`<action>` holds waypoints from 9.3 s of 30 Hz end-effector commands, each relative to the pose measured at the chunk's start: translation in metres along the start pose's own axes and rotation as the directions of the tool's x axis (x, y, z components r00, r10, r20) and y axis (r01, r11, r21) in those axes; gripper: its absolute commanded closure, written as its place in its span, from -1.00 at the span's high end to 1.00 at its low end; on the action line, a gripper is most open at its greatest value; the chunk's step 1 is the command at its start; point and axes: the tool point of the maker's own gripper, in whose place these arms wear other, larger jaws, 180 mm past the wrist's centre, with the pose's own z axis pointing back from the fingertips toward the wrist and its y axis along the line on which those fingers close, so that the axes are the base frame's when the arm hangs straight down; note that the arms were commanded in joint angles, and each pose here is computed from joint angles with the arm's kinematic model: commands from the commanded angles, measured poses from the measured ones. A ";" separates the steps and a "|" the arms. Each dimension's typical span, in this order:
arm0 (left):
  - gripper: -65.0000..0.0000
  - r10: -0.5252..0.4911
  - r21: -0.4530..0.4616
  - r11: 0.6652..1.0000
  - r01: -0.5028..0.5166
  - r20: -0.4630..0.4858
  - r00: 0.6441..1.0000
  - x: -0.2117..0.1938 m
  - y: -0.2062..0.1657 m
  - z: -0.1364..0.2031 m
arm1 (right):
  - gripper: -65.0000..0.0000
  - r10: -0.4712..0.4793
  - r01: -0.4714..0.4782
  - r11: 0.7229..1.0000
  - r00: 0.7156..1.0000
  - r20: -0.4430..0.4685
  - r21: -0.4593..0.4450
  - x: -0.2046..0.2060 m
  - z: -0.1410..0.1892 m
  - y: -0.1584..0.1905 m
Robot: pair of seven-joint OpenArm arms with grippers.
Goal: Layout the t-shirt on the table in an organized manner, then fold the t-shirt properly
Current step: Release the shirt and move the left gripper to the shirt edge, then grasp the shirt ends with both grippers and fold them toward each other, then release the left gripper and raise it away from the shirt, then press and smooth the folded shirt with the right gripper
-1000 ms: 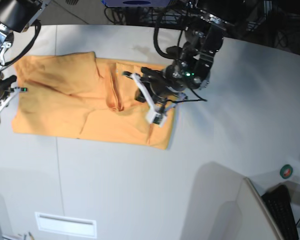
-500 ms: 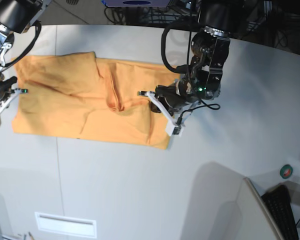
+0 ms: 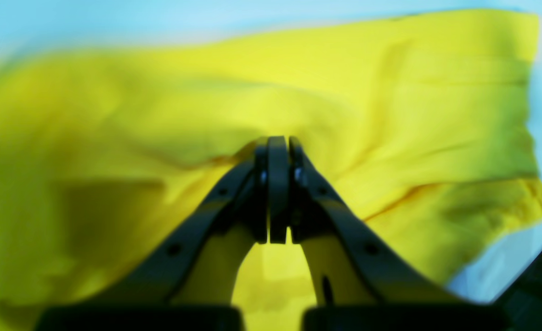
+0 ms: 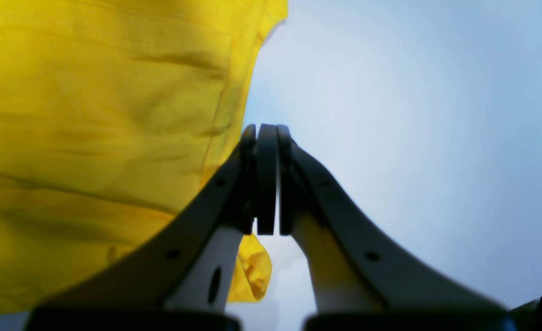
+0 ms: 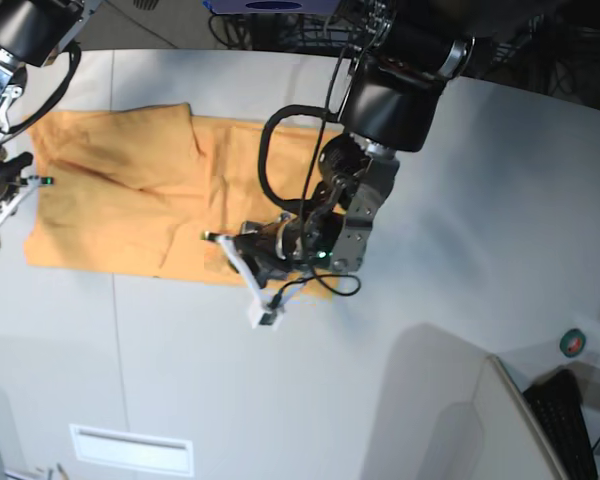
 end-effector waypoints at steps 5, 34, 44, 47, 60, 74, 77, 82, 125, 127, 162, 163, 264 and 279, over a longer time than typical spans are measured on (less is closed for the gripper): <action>-1.00 0.039 -0.138 0.990 -0.022 0.119 0.992 0.049 -0.037 0.004 | -1.00 0.006 -0.005 1.000 0.999 0.044 -0.022 0.015 0.004 -0.009; -1.00 0.172 0.395 0.869 -0.297 0.322 0.931 -0.094 0.242 0.191 | 0.22 -0.443 0.446 0.795 0.890 -0.109 0.412 0.002 -0.024 0.013; -1.00 0.104 0.389 0.898 -0.203 0.260 0.960 -0.103 0.225 0.147 | 0.22 -0.460 0.517 0.754 0.856 -0.238 0.404 -0.030 -0.039 0.021; -1.00 0.093 0.372 0.911 -0.177 0.231 0.968 -0.104 0.208 0.125 | 0.22 -0.456 0.521 0.752 0.854 -0.251 0.403 -0.035 -0.039 0.024; -1.00 0.038 0.270 0.958 -0.093 0.201 0.979 -0.085 0.153 0.083 | 0.22 -0.370 0.467 0.759 0.883 -0.289 0.454 -0.038 -0.040 0.058; -1.00 -0.018 0.189 0.982 -0.013 0.159 0.987 -0.075 0.112 0.051 | -1.00 -0.369 0.447 0.769 0.894 -0.253 0.457 -0.021 -0.042 0.054; -1.00 -0.024 0.188 0.982 -0.007 0.159 0.987 -0.069 0.113 0.049 | -1.00 -0.354 0.417 0.794 0.909 -0.221 0.443 -0.014 -0.038 0.040; -1.00 -0.038 0.184 0.983 0.003 0.188 0.981 -0.048 0.111 0.048 | -1.00 -0.328 0.363 0.852 0.932 -0.158 0.377 0.001 -0.030 0.017; -1.00 -0.115 0.102 0.989 0.104 0.118 0.986 -0.043 0.064 0.011 | -1.00 0.234 -0.266 0.861 0.964 0.128 0.433 0.099 0.077 0.257; -1.00 -0.116 0.104 0.989 0.104 0.119 0.986 -0.042 0.065 0.011 | -1.00 0.254 -0.289 0.849 0.957 0.138 0.443 0.098 0.080 0.265; -1.00 -0.113 0.104 0.989 0.101 0.117 0.987 -0.046 0.066 0.012 | -1.00 0.143 -0.145 0.812 0.989 0.049 0.566 0.081 0.074 0.303; -1.00 -0.117 0.106 0.989 0.104 0.123 0.985 -0.044 0.066 0.014 | -1.00 0.141 -0.146 0.812 0.989 0.052 0.566 0.082 0.074 0.303; -1.00 0.047 0.447 0.881 -0.154 0.241 0.969 -0.127 0.234 0.207 | -1.00 0.145 -0.128 0.888 0.989 -0.004 0.443 0.060 0.022 0.239; -1.00 0.047 0.447 0.881 -0.154 0.241 0.969 -0.127 0.234 0.207 | -1.00 0.123 -0.085 0.874 0.991 -0.049 0.479 0.051 0.011 0.262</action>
